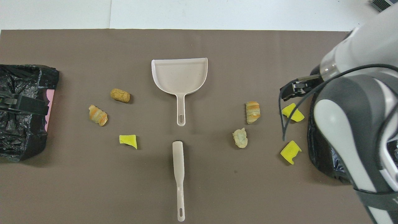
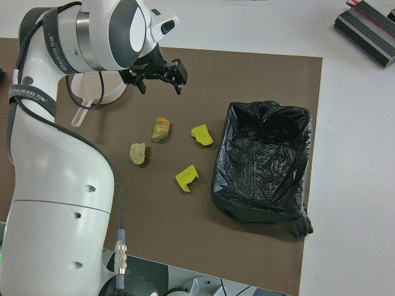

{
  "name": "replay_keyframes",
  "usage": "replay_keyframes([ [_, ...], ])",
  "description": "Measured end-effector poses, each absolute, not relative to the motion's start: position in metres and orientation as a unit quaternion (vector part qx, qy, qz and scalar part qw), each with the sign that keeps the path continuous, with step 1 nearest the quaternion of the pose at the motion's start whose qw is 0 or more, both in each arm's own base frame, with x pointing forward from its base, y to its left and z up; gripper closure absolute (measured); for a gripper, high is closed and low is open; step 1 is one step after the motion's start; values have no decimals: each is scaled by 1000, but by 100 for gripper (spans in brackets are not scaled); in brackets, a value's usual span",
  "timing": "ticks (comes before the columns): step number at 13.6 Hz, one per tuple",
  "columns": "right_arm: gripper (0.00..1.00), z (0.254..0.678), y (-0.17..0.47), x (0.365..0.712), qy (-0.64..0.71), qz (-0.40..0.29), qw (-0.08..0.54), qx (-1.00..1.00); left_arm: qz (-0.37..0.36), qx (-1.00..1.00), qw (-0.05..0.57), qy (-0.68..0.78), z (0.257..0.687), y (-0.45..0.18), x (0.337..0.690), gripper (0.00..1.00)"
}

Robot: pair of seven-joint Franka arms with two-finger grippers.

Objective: Sweep and dump trash in bin

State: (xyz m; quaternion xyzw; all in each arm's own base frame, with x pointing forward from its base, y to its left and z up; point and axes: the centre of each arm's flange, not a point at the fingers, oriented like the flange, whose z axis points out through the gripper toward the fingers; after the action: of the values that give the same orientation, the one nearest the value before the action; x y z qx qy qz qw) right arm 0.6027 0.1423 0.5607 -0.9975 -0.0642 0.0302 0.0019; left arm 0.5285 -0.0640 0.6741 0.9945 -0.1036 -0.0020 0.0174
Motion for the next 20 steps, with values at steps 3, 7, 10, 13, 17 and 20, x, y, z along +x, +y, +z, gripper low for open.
replay_keyframes([
  [3,0,530,223,606,-87,24,8,-996,-15,994,16,-105,664,-86,513,0],
  [7,0,487,301,606,-42,7,22,-999,-22,995,4,-93,633,-159,449,0],
  [10,0,462,332,614,-2,-2,34,-999,-27,996,4,-86,594,-212,392,0],
  [13,0,436,357,627,23,-5,52,-998,-29,997,1,-75,547,-269,347,0],
  [17,0,401,398,618,26,5,58,-998,-44,996,9,-77,499,-300,316,0],
  [20,0,375,424,609,29,-3,49,-998,-45,996,-1,-82,456,-327,286,0],
])
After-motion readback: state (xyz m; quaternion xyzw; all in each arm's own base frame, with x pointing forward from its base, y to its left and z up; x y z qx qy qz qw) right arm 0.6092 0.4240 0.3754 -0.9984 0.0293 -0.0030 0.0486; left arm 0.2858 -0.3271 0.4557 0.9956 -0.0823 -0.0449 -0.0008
